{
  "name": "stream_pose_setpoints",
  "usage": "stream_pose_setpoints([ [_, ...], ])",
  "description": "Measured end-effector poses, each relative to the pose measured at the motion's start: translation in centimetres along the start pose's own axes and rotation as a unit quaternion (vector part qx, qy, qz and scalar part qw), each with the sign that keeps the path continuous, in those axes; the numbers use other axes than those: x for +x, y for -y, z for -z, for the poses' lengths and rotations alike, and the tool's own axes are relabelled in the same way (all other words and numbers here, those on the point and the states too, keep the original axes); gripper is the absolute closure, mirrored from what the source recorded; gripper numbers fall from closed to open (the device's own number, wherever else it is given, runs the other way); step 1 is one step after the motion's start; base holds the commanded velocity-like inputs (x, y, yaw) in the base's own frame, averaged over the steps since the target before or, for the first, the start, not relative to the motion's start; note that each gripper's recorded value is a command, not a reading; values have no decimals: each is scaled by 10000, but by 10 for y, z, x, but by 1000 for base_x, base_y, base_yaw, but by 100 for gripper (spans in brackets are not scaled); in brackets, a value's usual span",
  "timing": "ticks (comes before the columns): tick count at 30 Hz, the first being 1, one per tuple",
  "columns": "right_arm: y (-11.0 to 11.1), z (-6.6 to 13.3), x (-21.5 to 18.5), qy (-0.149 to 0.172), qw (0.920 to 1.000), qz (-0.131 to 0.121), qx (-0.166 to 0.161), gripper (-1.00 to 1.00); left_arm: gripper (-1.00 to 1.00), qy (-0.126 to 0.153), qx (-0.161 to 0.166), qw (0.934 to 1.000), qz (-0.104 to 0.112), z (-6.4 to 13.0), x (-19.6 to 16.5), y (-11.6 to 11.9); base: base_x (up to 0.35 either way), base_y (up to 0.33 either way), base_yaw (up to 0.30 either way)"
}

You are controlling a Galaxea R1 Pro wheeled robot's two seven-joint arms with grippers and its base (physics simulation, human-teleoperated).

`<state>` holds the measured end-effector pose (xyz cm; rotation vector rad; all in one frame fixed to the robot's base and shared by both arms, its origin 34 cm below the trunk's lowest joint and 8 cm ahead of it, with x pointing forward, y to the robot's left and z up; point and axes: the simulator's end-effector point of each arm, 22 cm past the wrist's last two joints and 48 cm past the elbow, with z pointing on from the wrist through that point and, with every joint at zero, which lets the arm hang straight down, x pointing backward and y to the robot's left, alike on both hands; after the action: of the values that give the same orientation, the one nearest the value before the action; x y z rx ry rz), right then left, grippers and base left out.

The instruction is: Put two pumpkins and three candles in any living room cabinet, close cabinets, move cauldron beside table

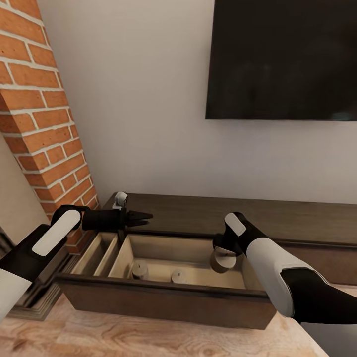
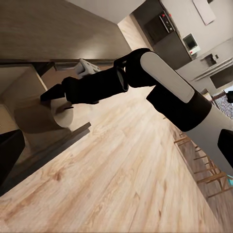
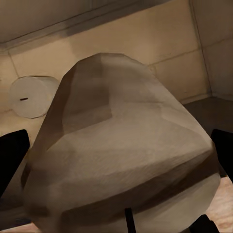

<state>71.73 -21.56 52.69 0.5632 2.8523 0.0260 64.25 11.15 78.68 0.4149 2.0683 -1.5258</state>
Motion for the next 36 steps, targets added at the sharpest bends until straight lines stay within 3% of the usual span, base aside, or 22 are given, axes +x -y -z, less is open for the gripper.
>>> stream_pose_setpoints([
  [22, -1, 0, 1, -8, 10000, 5, -8, 100, -100, 1, -3, 10000, -3, 0, 0, 0, 45, -2, 0],
  [36, 4, -29, 15, -11, 10000, 3, -7, 100, -100, -6, 10, 10000, -34, -5, 24, -18, 0, 0, 0],
])
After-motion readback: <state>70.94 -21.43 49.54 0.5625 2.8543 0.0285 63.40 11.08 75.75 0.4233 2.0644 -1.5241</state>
